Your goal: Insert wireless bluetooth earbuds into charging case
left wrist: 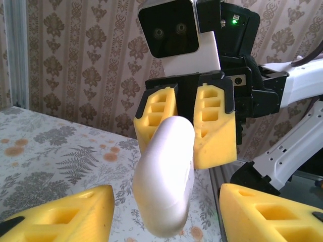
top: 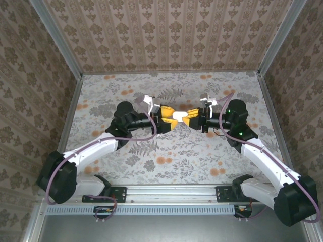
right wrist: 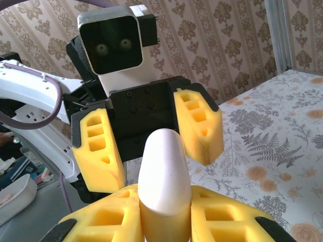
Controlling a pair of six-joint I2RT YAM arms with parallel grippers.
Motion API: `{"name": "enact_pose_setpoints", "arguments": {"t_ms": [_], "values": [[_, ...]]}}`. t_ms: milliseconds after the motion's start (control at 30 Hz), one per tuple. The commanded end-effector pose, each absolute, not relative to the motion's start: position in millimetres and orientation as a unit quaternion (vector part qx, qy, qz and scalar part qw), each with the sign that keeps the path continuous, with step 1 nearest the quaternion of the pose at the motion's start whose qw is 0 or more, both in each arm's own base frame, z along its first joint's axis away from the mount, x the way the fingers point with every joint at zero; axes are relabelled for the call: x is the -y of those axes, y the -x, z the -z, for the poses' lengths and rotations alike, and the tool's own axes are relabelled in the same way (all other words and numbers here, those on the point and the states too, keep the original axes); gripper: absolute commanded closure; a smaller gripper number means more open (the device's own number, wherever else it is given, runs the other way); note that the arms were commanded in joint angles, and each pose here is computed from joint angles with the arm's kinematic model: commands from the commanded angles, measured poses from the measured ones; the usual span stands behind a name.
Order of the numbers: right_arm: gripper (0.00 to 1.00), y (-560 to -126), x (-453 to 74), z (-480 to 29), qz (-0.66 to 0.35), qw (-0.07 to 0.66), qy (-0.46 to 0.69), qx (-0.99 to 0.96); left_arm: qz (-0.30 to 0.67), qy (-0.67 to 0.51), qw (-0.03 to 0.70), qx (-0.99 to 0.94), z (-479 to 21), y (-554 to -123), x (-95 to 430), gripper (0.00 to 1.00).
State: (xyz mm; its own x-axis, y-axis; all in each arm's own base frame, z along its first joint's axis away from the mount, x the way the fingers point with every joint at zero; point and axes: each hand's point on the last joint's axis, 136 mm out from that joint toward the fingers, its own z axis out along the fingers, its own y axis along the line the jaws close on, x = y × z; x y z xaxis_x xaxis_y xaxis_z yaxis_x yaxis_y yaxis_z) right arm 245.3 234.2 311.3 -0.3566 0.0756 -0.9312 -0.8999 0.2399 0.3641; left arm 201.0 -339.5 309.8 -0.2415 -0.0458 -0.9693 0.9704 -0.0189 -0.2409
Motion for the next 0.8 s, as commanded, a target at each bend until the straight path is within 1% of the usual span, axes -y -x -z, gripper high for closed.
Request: {"name": "enact_pose_setpoints", "arguments": {"t_ms": [0, 233, 533, 600, 767], "values": [[0.76, -236, -235, -323, -0.532, 0.478, 0.339, -0.612, 0.594, -0.439, 0.437, -0.513, -329, -193, 344, 0.44], [0.76, -237, -235, -328, -0.533, 0.489, 0.332, -0.606, 0.604, -0.435, 0.427, -0.514, -332, -193, 347, 0.51], [0.76, -242, -234, -331, -0.534, 0.503, 0.312, -0.603, 0.611, -0.429, 0.424, -0.513, -335, -194, 349, 0.55], [0.76, -242, -234, -332, -0.534, 0.504, 0.311, -0.603, 0.613, -0.431, 0.424, -0.508, -337, -192, 349, 0.6], [0.76, -246, -232, -332, -0.531, 0.509, 0.301, -0.607, 0.62, -0.426, 0.428, -0.501, -342, -192, 350, 0.61]]}}
